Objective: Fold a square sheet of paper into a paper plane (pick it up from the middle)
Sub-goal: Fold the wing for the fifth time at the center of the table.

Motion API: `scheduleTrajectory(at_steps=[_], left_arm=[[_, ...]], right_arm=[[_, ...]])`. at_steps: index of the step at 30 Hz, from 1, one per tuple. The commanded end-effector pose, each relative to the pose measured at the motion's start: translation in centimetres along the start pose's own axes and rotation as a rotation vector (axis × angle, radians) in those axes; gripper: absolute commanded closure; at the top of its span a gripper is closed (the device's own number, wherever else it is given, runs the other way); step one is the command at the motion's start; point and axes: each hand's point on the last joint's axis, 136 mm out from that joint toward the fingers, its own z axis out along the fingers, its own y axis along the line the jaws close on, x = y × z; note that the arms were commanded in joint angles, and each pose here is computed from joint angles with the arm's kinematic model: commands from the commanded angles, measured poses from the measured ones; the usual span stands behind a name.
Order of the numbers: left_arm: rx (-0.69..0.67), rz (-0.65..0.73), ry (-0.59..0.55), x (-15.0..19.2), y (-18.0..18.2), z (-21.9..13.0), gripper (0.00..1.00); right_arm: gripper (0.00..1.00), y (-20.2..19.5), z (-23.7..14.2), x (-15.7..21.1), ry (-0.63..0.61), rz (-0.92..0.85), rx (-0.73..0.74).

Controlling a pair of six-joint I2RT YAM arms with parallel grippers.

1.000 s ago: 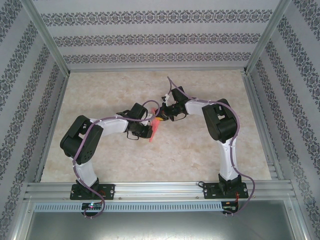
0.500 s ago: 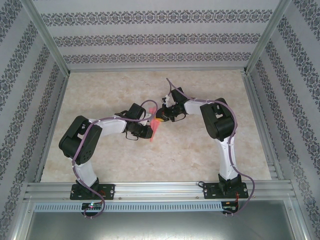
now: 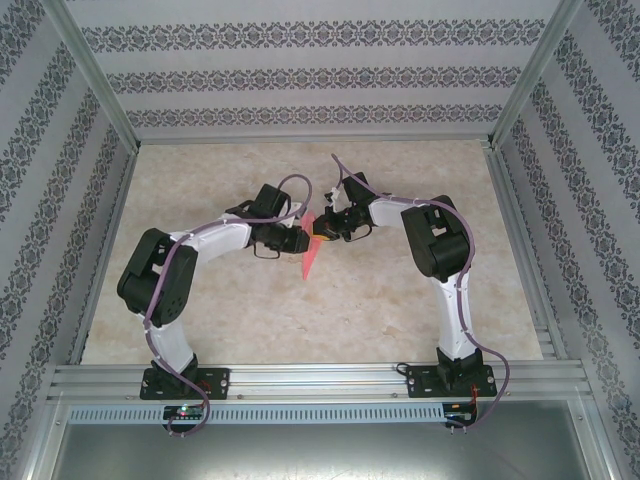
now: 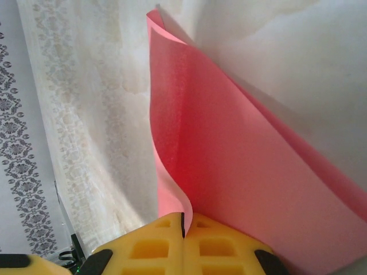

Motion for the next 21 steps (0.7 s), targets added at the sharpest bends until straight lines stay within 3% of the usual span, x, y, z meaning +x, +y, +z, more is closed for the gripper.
scheduleTrajectory(at_steps=[1, 17, 21], left_arm=[[-0.001, -0.037, 0.024, -0.6, 0.8, 1.2, 0.75], [-0.114, -0.025, 0.09, -0.2, 4.1, 4.2, 0.72], [-0.198, -0.012, 0.118, 0.6, 5.7, 4.3, 0.73]], right_arm=[[1.0, -2.0, 0.6, 0.7, 0.016, 0.011, 0.05], [1.0, 0.4, 0.3, 0.6, 0.003, 0.01, -0.062], [1.0, 1.0, -0.2, 0.6, -0.009, -0.001, -0.07]])
